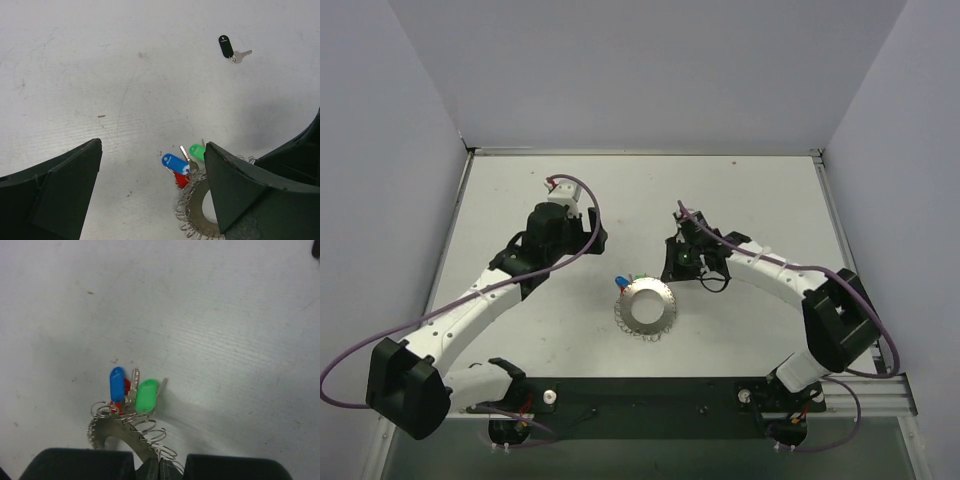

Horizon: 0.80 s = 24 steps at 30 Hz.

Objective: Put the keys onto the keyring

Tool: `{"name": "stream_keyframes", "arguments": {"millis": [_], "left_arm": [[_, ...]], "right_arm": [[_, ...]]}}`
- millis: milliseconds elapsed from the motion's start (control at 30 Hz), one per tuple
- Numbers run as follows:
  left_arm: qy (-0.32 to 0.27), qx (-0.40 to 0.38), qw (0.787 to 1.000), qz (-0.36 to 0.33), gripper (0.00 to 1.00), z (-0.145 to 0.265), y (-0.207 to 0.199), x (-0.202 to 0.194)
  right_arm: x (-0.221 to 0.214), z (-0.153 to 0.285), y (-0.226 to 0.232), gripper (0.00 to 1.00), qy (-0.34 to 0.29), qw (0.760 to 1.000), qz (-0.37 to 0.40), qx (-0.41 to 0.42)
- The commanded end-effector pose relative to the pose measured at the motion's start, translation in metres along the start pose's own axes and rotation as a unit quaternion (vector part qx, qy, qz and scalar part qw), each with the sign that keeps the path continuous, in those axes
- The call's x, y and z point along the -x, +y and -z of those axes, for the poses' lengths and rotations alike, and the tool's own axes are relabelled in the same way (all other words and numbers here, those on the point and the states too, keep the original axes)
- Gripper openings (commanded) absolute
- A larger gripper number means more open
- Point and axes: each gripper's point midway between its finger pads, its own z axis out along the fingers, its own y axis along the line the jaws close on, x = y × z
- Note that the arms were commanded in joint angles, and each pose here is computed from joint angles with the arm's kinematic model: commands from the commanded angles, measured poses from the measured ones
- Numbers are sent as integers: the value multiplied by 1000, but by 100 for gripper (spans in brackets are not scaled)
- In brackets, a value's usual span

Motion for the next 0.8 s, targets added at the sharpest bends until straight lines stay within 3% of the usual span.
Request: {"name": "stream_keyframes", "arguments": {"millis": [0,300,533,767], "left_arm": [[-43,-44,998,-7,91,15,-17,25],[-86,-192,977,-28,91,47,-67,44],[-122,-336,931,-77,91,87,-111,51],[-130,-465,869,-110,89,131,-145,45]], "right_arm": [[44,53,46,0,-84,987,117,77],[52,112,78,0,-145,948,236,155],[37,155,106,0,-185,894,328,245],[26,193,126,0,-199,847,380,314]]}}
